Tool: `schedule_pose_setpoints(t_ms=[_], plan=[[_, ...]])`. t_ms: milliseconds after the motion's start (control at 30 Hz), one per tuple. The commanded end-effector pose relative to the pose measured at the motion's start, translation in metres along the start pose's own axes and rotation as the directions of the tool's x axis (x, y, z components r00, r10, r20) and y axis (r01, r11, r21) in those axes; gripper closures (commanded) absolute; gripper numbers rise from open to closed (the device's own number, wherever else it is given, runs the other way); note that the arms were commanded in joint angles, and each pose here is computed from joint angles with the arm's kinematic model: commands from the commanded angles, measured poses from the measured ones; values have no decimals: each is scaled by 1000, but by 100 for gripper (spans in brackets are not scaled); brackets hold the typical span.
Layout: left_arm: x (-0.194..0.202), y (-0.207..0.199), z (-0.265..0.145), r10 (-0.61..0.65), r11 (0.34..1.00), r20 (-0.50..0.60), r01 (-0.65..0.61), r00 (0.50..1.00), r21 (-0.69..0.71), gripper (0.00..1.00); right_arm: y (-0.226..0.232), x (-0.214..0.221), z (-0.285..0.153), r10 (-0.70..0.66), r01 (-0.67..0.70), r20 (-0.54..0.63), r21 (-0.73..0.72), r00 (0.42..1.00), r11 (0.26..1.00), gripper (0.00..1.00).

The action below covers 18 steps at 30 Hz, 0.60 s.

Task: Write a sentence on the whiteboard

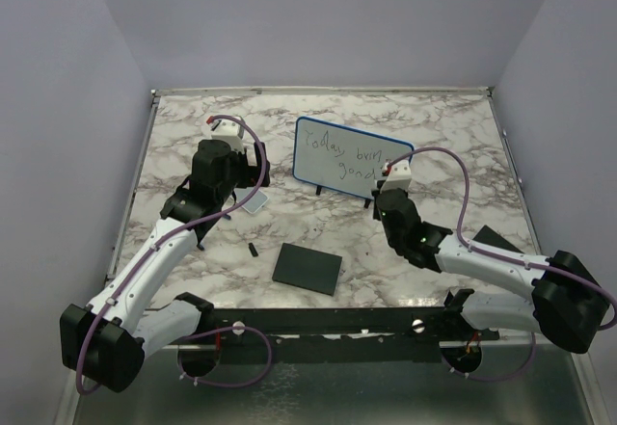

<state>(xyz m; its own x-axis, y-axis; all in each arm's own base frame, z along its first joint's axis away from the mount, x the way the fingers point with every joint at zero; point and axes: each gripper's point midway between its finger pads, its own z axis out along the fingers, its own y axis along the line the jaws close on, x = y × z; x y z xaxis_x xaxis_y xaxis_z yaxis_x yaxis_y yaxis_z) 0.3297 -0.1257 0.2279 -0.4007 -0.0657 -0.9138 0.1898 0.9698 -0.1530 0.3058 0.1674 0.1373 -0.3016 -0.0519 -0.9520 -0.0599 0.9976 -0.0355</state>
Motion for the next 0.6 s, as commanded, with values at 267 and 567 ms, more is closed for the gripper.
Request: schedule_pose_setpoints(t_ms=[267, 567], plan=[[-2, -5, -4, -6, 1000, 18, 5, 1000, 26, 1, -13, 14, -5, -3, 5, -34, 41, 999, 999, 100], [-3, -5, -4, -6, 1000, 21, 5, 1000, 27, 1, -9, -7, -20, 18, -17, 14, -48, 1000, 999, 99]])
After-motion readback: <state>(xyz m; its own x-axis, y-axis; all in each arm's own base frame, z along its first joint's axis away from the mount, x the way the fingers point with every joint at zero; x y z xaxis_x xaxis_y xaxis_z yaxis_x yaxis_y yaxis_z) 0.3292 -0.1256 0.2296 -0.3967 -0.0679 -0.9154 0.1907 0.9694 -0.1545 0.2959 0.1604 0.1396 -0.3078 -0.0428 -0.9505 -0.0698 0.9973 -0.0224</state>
